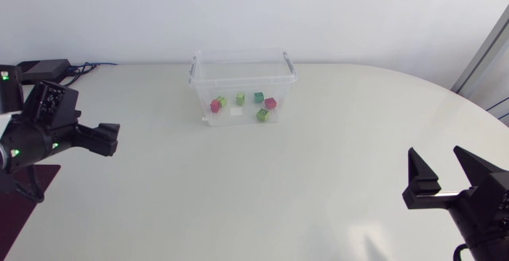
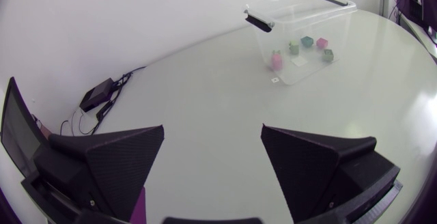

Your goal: Place the duplo bricks in the container

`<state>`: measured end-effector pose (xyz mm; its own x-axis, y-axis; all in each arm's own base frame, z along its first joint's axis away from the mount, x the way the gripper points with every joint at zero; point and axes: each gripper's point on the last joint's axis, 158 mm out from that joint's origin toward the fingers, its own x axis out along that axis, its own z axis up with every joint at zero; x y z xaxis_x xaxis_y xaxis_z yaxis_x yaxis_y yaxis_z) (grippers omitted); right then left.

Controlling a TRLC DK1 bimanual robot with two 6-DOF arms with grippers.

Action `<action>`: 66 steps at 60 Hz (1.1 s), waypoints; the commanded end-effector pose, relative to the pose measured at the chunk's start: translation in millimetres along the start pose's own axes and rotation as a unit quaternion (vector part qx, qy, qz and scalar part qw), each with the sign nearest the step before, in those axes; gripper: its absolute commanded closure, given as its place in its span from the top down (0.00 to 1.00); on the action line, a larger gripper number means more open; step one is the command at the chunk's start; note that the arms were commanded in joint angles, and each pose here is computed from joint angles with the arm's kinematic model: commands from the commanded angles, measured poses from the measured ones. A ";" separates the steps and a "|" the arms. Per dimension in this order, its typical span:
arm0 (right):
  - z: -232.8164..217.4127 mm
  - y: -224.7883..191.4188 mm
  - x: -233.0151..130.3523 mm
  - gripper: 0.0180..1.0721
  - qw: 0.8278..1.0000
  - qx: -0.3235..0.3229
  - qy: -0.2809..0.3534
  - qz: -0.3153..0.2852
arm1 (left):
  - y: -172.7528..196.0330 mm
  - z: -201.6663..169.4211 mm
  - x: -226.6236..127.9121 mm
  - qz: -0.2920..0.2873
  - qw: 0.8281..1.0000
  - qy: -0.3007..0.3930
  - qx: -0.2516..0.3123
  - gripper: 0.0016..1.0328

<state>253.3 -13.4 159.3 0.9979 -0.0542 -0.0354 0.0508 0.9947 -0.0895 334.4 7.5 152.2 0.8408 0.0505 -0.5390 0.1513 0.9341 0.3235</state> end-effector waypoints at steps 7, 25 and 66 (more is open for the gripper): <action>-10.2 1.0 0.8 0.96 1.000 0.006 0.011 0.002 | 3.4 -8.4 -15.4 0.019 0.999 -0.029 -0.009 0.96; -10.2 1.0 0.8 0.96 1.000 0.006 0.011 0.002 | -2.6 -25.2 -31.6 0.039 0.996 -0.085 -0.012 0.96; -9.7 7.4 0.8 0.96 0.999 0.027 0.010 0.013 | -15.5 -35.8 -58.0 0.035 0.975 -0.194 -0.101 0.96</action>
<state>253.5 -9.3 159.3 0.9986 -0.0382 -0.0354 0.0359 0.9974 -0.0625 266.8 5.8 157.0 0.9818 0.0307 -0.1874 0.0125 0.9742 0.2252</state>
